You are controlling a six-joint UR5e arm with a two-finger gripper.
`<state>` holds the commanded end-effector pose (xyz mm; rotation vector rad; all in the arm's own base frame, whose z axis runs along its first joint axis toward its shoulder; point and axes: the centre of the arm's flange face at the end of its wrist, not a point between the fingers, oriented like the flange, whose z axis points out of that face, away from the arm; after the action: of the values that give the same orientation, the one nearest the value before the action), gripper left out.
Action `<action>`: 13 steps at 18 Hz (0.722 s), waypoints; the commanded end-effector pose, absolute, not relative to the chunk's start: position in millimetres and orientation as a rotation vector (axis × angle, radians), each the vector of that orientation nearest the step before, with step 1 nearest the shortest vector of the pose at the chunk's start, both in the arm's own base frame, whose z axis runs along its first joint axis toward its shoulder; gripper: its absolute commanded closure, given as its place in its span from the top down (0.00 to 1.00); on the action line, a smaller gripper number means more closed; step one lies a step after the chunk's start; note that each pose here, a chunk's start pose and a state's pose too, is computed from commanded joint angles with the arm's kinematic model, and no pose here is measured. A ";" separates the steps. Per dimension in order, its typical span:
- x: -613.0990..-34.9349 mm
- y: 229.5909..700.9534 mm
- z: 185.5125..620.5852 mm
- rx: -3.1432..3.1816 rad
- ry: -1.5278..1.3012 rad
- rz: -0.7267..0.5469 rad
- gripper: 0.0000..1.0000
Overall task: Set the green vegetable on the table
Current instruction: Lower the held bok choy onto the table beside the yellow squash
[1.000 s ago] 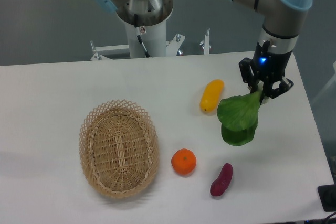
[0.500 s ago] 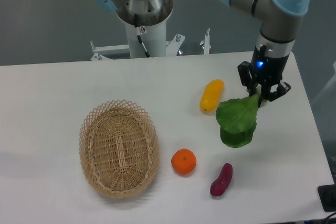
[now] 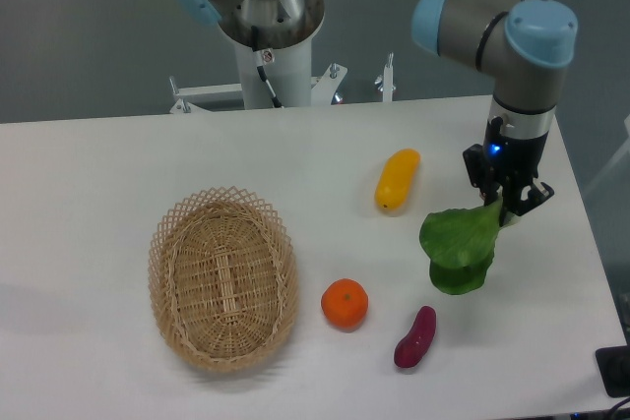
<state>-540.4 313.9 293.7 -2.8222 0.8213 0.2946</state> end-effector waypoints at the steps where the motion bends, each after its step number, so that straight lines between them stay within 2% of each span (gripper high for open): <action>1: -540.9 301.6 283.9 -2.824 0.840 0.271 0.32; 4: -540.4 280.7 268.2 -2.825 0.869 0.238 0.32; 13: -522.3 277.7 225.0 -2.840 0.804 0.150 0.33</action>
<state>-522.3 277.7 225.0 -2.8403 0.8044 0.1503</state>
